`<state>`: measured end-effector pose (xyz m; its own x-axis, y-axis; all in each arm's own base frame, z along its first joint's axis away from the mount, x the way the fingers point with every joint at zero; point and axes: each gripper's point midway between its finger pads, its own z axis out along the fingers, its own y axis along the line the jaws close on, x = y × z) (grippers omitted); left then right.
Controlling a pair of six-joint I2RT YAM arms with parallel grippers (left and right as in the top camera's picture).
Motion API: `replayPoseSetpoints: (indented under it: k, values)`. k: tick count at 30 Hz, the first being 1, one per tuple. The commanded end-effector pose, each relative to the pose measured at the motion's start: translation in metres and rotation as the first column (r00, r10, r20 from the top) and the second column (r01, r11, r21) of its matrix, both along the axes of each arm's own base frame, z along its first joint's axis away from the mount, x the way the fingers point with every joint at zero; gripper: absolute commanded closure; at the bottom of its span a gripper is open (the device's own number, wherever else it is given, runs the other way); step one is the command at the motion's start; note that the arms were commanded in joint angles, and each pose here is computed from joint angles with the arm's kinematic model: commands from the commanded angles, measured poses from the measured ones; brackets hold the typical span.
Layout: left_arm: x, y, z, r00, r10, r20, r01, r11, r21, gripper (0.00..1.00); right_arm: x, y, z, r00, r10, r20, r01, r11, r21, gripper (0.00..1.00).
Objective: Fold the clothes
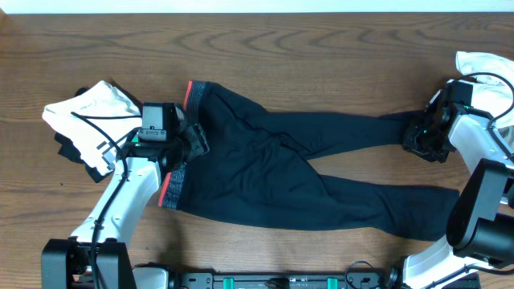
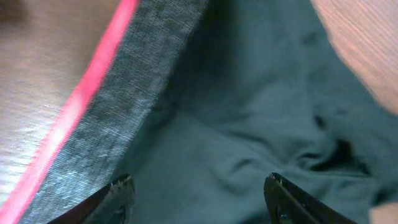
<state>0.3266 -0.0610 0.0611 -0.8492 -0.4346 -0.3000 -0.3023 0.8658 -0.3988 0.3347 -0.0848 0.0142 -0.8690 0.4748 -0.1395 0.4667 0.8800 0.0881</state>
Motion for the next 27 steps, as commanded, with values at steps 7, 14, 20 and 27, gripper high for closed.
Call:
replayPoseSetpoints:
  k: [7,14,20,27]
  values:
    - [-0.011,0.014,-0.02,0.997,-0.067,-0.028,0.07,0.991,0.116,0.67,-0.004,0.011,-0.004,1.0,0.026,-0.017,-0.025,0.999,0.043,0.7]
    - [-0.011,-0.014,-0.02,0.975,-0.221,0.002,0.221,0.973,0.066,0.76,-0.021,0.02,-0.005,0.996,0.029,-0.083,-0.022,0.996,0.086,0.68]
    - [-0.009,-0.017,-0.03,0.956,-0.292,-0.001,0.291,0.952,0.098,0.76,-0.027,0.021,-0.005,0.994,0.029,-0.109,-0.019,0.995,0.094,0.68]
    - [-0.005,-0.017,-0.066,0.951,-0.303,-0.057,0.307,0.947,0.093,0.76,-0.035,0.023,-0.005,0.99,0.031,-0.139,-0.016,0.995,0.103,0.68]
